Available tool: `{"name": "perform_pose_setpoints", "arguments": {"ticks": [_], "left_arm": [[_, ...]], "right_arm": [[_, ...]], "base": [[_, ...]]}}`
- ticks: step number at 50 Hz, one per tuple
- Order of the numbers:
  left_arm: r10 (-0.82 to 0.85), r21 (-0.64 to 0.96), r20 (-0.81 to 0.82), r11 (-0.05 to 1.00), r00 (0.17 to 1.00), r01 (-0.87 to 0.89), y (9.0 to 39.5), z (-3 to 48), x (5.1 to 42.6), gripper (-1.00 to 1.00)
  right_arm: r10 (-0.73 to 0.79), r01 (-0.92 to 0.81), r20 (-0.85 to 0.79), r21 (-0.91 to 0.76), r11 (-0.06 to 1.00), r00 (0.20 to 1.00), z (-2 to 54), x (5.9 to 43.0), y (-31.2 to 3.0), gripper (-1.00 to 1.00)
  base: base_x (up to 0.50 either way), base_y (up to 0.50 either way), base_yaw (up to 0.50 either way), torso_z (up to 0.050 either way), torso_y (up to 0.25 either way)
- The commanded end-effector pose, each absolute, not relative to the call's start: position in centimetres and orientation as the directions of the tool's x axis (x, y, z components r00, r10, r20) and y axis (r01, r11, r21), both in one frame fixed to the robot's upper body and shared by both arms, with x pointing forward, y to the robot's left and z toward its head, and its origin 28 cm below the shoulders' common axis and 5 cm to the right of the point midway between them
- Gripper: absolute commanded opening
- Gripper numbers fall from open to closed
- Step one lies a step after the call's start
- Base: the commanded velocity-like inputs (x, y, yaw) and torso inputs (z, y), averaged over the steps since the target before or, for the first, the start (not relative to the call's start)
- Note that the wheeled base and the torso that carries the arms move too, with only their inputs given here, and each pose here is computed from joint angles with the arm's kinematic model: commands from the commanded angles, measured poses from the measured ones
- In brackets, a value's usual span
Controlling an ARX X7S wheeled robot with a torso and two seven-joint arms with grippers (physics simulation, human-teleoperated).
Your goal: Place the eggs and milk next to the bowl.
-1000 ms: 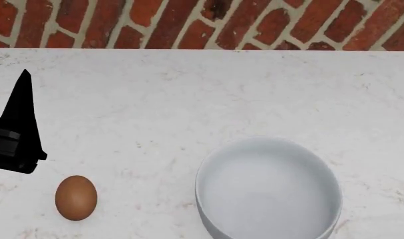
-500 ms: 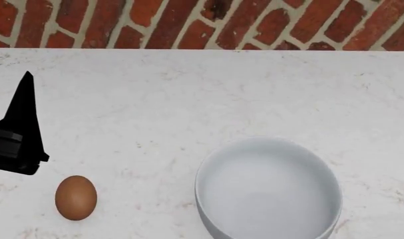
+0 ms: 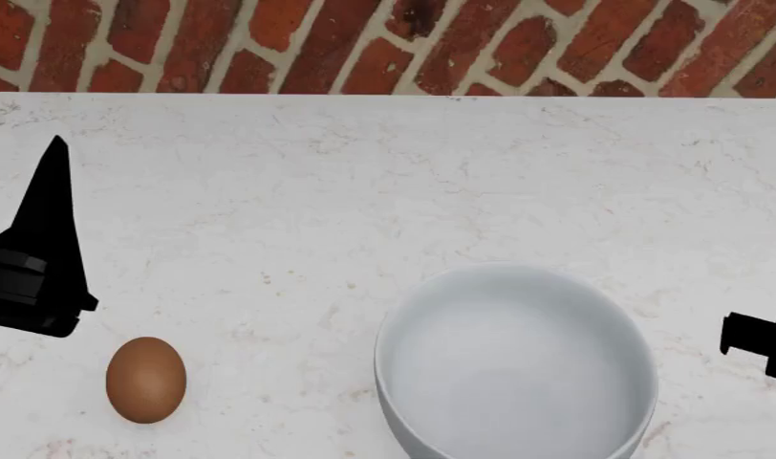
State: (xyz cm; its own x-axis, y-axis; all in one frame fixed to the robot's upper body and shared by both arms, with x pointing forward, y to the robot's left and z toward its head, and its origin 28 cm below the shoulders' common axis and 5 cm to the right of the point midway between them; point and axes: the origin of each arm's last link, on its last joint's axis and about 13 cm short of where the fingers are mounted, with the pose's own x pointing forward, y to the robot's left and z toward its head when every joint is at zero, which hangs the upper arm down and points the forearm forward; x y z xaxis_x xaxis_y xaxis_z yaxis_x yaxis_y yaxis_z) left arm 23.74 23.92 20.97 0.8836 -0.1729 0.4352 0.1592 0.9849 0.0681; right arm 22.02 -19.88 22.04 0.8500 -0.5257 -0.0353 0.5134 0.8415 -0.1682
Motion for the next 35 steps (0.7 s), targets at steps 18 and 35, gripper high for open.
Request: {"name": "perform_pose_setpoints", "arguments": {"ticks": [18, 35], "left_arm": [[-0.177, 0.073, 0.434, 0.984, 0.884, 0.161, 23.9, 21.0, 23.8, 1.00], [-0.171, 0.072, 0.435, 0.985, 0.884, 0.156, 24.0, 20.9, 23.7, 1.00]], "right_arm": [[-0.278, 0.278, 0.006, -0.072, 0.958, 0.961, 23.1, 22.5, -19.2, -1.00], [-0.234, 0.233, -0.013, -0.042, 0.971, 0.972, 23.2, 23.5, -18.5, -1.00]], "base": [[0.00, 0.00, 0.00, 0.000, 0.000], [0.00, 0.00, 0.00, 0.000, 0.000]]}}
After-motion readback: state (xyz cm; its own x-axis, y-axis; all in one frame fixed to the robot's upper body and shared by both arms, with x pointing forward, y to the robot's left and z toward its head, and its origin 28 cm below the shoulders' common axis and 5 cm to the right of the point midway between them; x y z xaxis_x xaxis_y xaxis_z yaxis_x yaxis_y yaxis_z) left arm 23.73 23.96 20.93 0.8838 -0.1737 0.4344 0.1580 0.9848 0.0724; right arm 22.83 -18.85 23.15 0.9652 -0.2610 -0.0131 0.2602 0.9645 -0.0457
